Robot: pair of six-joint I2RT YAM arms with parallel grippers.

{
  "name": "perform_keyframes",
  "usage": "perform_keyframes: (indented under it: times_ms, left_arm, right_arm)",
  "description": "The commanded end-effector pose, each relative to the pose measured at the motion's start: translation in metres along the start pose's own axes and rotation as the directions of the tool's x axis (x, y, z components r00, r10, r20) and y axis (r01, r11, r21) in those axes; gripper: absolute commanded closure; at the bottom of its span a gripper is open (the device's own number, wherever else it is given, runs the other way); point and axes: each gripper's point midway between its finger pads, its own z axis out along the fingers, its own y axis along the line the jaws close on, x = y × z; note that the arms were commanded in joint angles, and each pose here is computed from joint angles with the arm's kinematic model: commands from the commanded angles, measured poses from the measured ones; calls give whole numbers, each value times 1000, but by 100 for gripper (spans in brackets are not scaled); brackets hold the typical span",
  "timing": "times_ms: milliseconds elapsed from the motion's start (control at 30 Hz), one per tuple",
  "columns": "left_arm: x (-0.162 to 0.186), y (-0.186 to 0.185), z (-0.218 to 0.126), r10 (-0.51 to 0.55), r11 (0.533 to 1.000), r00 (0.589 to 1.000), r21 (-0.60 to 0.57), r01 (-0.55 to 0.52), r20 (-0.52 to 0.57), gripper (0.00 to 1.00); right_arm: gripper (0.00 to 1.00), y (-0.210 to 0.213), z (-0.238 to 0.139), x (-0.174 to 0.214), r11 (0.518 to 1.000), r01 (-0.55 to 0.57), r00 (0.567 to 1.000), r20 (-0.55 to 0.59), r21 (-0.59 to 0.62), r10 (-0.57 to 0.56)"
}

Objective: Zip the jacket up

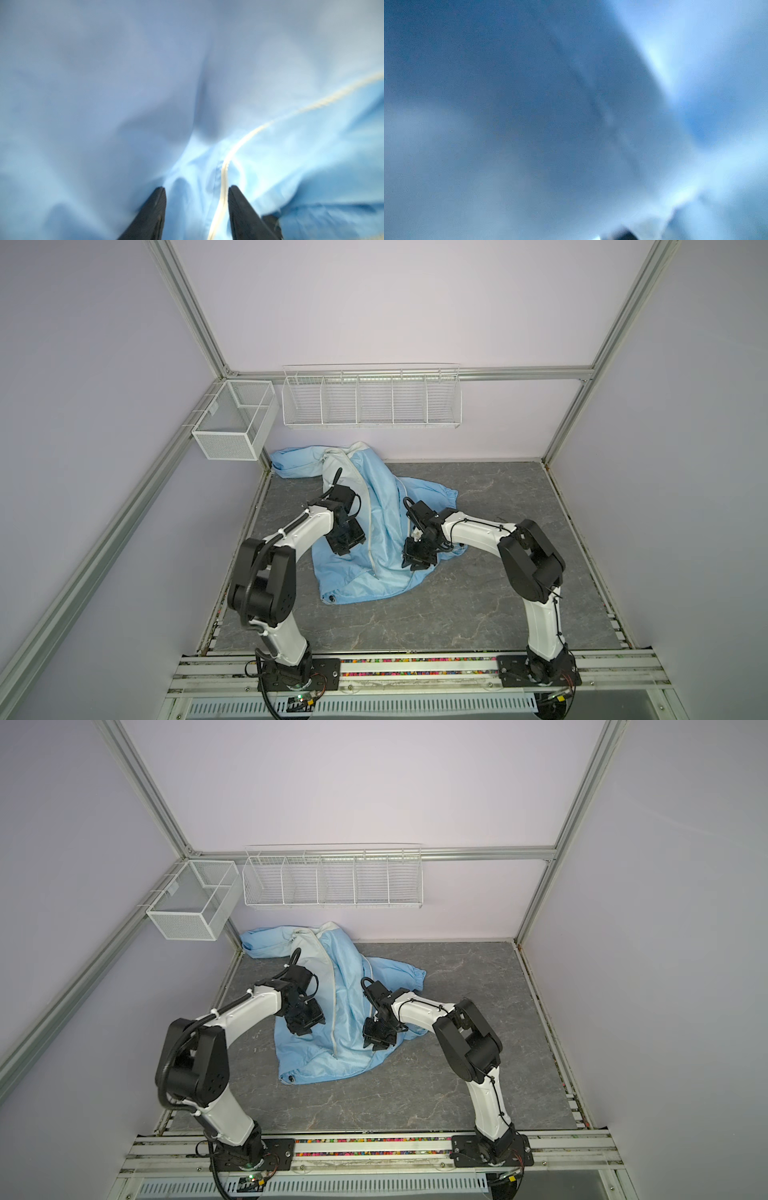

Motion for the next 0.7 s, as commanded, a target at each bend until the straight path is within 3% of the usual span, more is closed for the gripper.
perform_keyframes:
  times_ms: [0,233,300,433,500,667]
  left_arm:
    - [14,13,-46,-53,999,998,1,53,36,44]
    - [87,8,-75,-165,970,984,172,174,-62,38]
    - [110,-11,-76,-199,935,975,278,218,-96,37]
    - [135,-22,-58,-314,863,940,374,340,-130,36]
    - [138,-21,-44,-345,853,929,370,369,-131,35]
    - [131,-25,-30,-327,887,940,313,340,-96,35]
  right_arm:
    - [58,22,-40,2,997,59,997,59,-40,-56]
    - [45,30,-75,13,991,129,986,109,-45,-123]
    - [43,29,-84,16,989,142,983,126,-43,-136]
    - [40,28,-93,22,987,148,980,138,-54,-140]
    - [39,27,-94,24,987,148,981,139,-59,-138]
    - [39,25,-96,28,988,142,982,138,-64,-133]
